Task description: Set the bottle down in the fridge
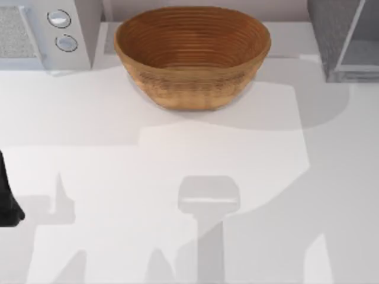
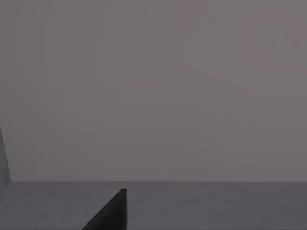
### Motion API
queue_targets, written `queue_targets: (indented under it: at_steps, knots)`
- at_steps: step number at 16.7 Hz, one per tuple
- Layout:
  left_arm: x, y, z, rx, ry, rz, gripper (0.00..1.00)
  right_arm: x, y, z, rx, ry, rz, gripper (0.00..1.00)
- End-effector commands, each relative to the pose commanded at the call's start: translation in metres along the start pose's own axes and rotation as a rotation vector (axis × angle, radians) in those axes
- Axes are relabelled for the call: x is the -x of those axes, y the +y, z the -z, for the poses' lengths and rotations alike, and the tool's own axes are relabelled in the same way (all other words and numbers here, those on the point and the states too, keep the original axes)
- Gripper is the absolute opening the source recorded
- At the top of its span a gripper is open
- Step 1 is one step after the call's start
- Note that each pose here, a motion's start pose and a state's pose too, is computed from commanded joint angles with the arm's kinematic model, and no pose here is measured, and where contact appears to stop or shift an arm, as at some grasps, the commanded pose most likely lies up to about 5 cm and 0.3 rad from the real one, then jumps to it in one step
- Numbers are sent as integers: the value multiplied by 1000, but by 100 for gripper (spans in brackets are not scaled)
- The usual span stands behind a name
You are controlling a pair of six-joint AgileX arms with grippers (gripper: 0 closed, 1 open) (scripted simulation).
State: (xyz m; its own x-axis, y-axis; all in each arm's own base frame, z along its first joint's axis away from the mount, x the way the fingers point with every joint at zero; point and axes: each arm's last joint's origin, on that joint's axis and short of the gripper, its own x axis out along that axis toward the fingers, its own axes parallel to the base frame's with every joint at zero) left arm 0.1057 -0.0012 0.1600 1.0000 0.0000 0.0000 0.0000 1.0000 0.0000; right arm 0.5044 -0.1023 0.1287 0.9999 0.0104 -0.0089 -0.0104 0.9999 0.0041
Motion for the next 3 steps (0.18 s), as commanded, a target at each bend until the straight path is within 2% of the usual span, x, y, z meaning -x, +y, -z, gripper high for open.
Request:
queue_targets:
  at_steps: [3]
  knots:
    - [0, 0, 0, 0, 0, 0, 100, 0, 0, 0, 0, 0, 0, 100]
